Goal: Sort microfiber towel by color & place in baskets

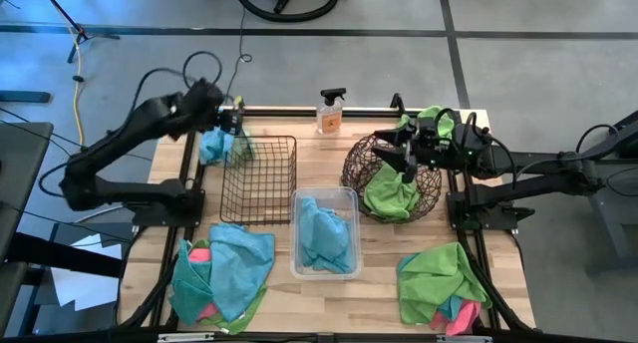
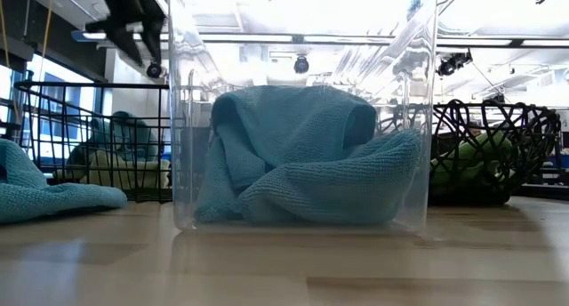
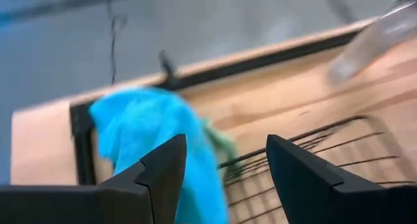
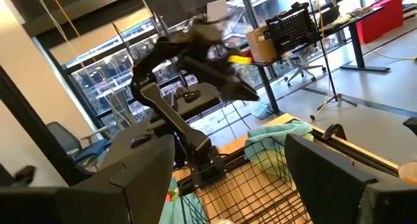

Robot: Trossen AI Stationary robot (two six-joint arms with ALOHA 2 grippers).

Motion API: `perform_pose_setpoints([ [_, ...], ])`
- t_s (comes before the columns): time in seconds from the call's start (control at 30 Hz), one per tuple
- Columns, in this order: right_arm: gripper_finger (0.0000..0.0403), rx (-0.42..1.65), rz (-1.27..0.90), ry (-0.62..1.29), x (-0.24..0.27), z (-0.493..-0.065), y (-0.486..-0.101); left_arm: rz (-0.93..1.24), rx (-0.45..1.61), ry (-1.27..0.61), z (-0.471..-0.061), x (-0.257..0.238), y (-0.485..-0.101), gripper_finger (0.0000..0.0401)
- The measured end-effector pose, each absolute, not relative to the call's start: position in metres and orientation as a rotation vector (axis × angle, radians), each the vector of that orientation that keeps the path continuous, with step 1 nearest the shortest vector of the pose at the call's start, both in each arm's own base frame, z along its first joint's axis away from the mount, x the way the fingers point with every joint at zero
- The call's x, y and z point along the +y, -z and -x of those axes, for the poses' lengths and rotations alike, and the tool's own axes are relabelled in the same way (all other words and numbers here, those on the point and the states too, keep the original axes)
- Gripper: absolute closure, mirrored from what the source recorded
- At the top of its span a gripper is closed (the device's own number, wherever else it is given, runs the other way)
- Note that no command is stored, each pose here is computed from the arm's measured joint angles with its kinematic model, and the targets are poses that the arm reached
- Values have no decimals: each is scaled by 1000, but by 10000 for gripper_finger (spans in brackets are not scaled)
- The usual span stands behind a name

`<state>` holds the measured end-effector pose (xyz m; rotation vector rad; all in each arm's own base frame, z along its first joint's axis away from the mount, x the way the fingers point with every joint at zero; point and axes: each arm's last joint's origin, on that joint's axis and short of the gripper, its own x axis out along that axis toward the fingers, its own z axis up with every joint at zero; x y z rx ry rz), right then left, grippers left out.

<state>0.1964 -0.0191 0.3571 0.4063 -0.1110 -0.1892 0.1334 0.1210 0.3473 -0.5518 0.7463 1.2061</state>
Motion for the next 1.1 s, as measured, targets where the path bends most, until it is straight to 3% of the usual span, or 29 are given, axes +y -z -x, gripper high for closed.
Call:
perform_pose_setpoints([
  [0.37,116,-83,-422,195,-19,-197,-354,779,1061,-1259,-138,209,-283,201],
  [1.1,116,38,-492,246,-20,-196,-341,830,1310,-1201,-151,244,-226,201],
])
